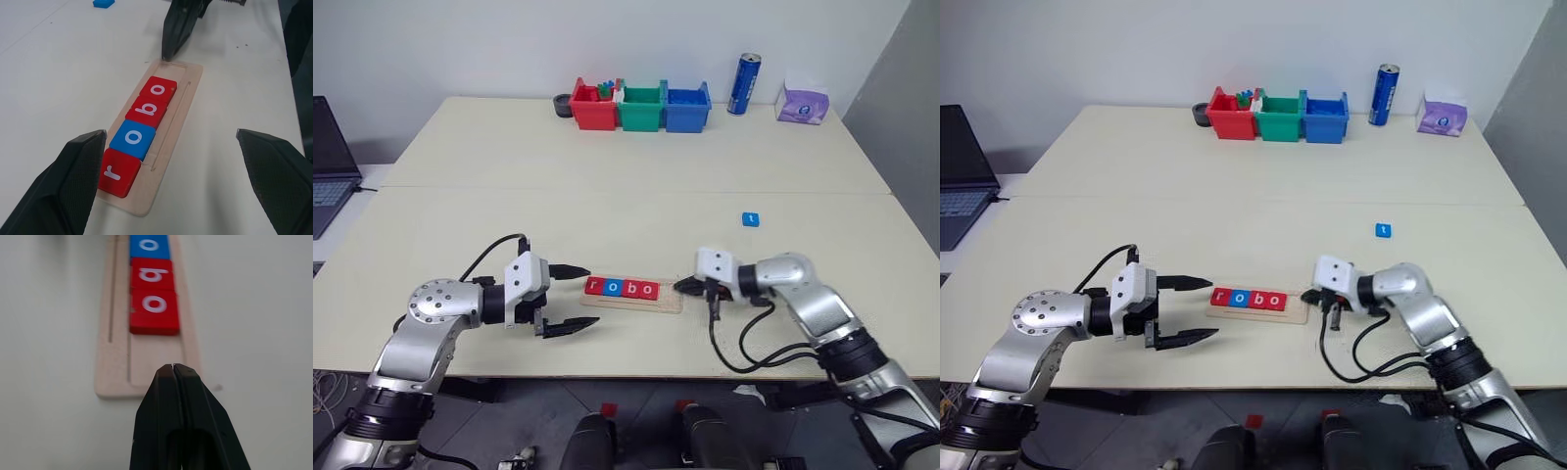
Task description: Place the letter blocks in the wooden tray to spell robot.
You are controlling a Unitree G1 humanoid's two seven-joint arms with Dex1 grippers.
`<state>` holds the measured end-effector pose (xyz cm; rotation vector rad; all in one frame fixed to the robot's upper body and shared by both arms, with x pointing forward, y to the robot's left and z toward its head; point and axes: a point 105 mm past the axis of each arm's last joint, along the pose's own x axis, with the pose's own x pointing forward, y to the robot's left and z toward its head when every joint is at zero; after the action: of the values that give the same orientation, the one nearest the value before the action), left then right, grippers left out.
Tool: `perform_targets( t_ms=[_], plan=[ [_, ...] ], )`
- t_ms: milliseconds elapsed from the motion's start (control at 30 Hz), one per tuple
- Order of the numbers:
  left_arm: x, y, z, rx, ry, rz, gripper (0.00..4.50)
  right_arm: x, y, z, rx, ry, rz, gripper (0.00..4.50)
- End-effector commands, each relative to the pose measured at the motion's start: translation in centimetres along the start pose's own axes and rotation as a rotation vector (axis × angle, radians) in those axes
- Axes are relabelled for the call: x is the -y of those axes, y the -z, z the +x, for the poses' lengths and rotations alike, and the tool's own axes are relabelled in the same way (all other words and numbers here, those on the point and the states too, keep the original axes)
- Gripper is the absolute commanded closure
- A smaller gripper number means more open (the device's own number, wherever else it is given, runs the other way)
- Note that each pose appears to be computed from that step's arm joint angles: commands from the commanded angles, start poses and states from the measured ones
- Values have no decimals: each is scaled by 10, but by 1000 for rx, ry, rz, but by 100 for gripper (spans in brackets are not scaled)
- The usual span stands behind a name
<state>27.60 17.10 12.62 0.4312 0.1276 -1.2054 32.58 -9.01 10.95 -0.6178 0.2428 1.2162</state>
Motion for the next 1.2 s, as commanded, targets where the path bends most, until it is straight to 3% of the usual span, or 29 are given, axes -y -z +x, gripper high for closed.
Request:
perform_targets(
  t_ms=[33,200,367,533,700,967,1200],
  plan=[
    [-11,-19,-5,48,-45,40,0,17,-23,-25,70,112,55,351],
    [-26,-41,-9,102,-89,27,0,30,-21,-45,68,279,183,177],
    [-27,-46,-11,93,-86,25,0,48,-14,-53,71,508,286,1],
    [-21,-54,0,112,-63,15,0,70,0,-62,72,803,428,1],
    [-19,-59,9,136,-68,10,0,76,7,-62,85,987,532,1],
    [-24,-64,12,149,-89,23,0,86,11,-58,89,1165,628,1],
    [-18,-60,18,143,-66,21,0,91,32,-51,68,1240,703,1]
  ],
)
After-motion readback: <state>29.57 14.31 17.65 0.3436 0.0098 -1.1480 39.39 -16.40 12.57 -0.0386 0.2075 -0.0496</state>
